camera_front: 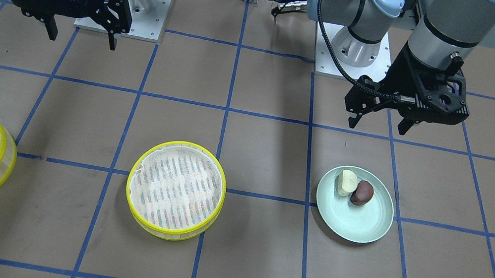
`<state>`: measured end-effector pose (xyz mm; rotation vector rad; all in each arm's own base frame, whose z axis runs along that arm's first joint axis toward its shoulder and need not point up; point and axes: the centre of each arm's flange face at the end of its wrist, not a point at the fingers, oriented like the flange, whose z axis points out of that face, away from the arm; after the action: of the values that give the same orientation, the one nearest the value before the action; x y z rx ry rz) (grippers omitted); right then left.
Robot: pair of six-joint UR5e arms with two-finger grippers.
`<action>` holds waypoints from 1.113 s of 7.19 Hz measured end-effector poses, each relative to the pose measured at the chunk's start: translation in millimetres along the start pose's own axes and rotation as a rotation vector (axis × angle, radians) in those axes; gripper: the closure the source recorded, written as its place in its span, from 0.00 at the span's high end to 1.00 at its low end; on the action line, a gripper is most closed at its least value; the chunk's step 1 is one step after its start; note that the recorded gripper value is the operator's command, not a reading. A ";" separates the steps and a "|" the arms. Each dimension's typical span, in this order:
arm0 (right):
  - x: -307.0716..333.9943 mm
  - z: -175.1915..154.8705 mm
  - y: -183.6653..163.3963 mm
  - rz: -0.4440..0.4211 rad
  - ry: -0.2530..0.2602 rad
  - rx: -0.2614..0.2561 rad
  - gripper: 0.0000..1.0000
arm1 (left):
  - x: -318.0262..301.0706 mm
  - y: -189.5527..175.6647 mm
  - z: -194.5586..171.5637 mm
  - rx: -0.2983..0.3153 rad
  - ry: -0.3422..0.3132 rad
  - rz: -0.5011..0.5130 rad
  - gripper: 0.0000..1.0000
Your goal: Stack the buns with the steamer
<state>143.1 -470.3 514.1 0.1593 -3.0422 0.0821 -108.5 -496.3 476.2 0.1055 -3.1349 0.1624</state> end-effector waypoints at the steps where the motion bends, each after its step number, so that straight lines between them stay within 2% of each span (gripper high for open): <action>1: -0.8 0.5 -0.4 0.000 -0.008 0.000 1.00 | 0.0 0.3 -0.4 0.001 0.000 0.000 1.00; 4: -4.5 0.9 -1.1 0.007 -0.052 0.000 0.99 | -2.6 -1.1 0.9 -0.001 0.001 0.006 1.00; 6: -3.5 1.0 -1.6 0.034 -0.061 -0.003 0.99 | -13.5 -9.6 21.6 -0.044 -0.002 0.110 1.00; 8: 9.6 5.2 -6.9 0.068 -0.063 -0.005 1.00 | -36.6 -19.4 66.4 -0.122 0.007 0.232 0.99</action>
<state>133.8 -478.4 510.2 0.0599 -3.1108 0.0754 -70.5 -519.9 412.1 -0.2586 -3.1314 -0.0298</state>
